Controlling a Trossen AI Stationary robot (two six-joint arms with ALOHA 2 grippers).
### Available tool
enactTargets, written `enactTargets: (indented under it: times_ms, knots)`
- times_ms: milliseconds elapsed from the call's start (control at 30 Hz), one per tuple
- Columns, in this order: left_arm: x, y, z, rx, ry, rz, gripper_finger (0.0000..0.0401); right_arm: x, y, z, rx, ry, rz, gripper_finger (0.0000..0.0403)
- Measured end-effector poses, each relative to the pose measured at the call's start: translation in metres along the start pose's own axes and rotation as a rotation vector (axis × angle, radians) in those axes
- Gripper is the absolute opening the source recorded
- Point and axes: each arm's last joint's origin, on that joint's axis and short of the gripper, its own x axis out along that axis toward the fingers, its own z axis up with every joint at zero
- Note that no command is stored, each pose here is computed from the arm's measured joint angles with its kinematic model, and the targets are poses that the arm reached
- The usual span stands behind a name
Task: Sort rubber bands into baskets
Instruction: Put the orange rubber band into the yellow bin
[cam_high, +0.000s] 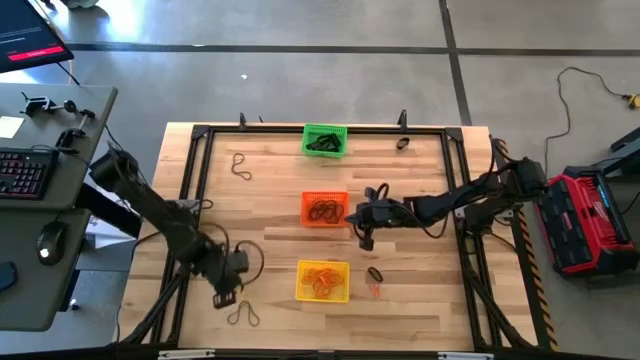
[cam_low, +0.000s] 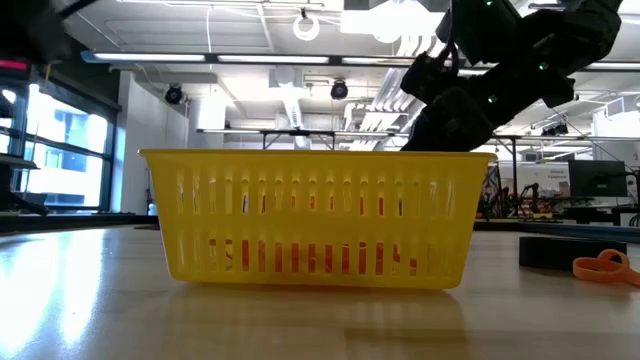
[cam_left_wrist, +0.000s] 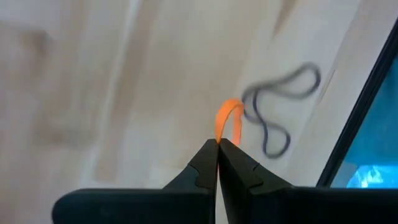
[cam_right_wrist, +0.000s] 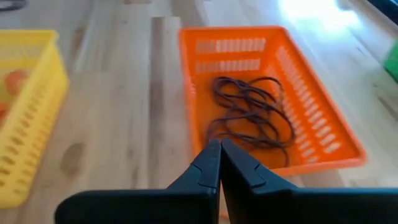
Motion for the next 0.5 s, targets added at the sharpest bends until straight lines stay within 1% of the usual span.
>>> enactTargets:
  times_ms: [167,300,367,500]
  knots:
    - [-0.02,0.021,0.027,0.009,-0.117,-0.011,0.0,-0.001,0.006,0.0,-0.018,-0.003,0.022,0.0]
    - [-0.031,0.037,0.05,0.013,-0.203,0.009,0.0,-0.002,0.011,-0.001,-0.03,0.0,0.036,0.0]
    - [-0.038,0.041,0.063,0.038,-0.259,0.019,0.0,-0.003,0.013,-0.001,-0.04,0.0,0.041,0.0]
    - [-0.052,0.042,0.092,0.108,-0.389,-0.005,0.0,-0.005,0.015,0.0,-0.056,0.001,0.049,0.0]
